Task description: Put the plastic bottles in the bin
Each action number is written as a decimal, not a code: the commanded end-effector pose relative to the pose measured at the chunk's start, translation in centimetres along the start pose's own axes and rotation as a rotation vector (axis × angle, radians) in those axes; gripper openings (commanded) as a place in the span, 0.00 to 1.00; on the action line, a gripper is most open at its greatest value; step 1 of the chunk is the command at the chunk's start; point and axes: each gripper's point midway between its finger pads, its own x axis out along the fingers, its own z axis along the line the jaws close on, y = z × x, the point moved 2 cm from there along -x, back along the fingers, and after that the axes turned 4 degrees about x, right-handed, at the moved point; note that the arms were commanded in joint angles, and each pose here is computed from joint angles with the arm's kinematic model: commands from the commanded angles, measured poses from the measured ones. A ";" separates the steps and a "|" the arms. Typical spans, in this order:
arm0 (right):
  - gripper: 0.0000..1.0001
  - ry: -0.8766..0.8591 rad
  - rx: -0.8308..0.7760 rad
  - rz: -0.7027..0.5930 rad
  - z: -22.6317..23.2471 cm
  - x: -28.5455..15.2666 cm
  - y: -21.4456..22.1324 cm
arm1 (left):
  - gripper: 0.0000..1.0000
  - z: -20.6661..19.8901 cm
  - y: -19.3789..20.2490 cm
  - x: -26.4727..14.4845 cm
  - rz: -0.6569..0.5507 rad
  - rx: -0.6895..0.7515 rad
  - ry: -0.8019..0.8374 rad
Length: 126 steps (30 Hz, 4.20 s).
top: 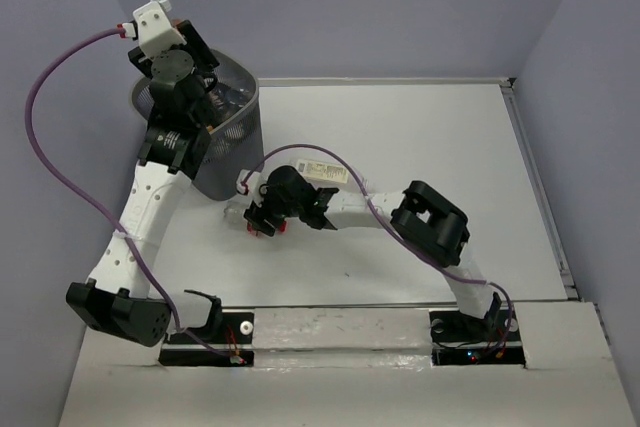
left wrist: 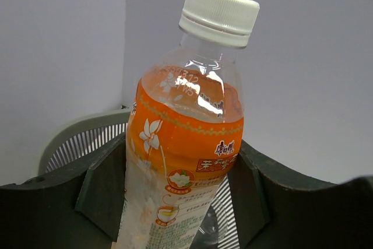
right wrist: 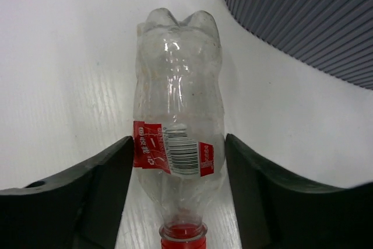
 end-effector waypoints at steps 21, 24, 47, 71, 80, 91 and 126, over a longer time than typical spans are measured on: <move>0.19 0.082 0.048 -0.594 3.1 -19.9 -20.0 | 0.99 1.6 -5.1 -6.2 -0.013 -0.206 0.305; 0.22 0.098 0.047 -0.588 2.6 -19.6 -21.8 | 0.99 3.6 -4.7 -8.4 -0.016 -0.179 0.286; 0.93 -0.074 0.265 -0.403 5.1 0.6 -12.2 | 0.99 6.7 3.2 -16.9 0.188 -0.135 0.436; 0.79 -0.114 -0.212 -0.143 4.8 11.2 -6.5 | 0.99 7.8 5.1 -18.5 0.228 -0.090 0.452; 0.50 -0.048 -0.086 -0.456 7.0 0.9 -13.1 | 0.99 7.6 3.8 -19.1 0.199 -0.126 0.473; 0.48 0.192 -0.100 -0.651 4.6 -11.7 -22.2 | 0.99 8.2 -5.1 -22.8 -0.053 -0.289 0.553; 0.97 0.275 -0.068 -0.858 -7.2 -24.0 -29.3 | 0.99 0.7 7.9 -21.4 0.442 -0.435 0.807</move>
